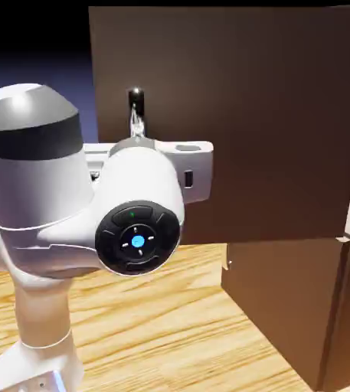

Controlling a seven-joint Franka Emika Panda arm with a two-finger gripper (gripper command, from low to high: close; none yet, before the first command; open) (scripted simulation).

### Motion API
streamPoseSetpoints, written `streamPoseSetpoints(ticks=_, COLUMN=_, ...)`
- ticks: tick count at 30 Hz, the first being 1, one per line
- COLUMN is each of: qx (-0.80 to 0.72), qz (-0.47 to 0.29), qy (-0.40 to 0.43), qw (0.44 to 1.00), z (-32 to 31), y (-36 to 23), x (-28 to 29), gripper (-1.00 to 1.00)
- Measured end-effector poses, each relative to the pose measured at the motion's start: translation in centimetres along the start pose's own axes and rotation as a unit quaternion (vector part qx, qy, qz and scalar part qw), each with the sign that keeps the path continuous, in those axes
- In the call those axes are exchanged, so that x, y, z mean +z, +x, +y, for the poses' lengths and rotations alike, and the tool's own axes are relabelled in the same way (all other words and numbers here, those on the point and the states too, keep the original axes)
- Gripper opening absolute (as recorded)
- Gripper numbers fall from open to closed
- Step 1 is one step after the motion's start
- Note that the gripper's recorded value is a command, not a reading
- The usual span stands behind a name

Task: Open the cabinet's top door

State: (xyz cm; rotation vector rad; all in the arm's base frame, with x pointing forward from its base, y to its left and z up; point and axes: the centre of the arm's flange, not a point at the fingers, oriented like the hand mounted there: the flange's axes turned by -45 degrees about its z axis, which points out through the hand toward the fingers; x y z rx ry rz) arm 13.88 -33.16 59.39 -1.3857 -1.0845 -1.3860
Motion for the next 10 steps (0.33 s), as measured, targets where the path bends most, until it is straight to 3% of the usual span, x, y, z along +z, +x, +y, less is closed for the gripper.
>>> streamPoseSetpoints(ticks=9, qx=0.000, qz=0.000, qy=0.092, qw=0.996, z=3.3, y=0.0, x=-6.5, gripper=-1.00)
streamPoseSetpoints(ticks=10, qx=0.000, qz=0.000, qy=0.099, qw=0.995, z=3.6, y=0.0, x=-7.0, gripper=1.00)
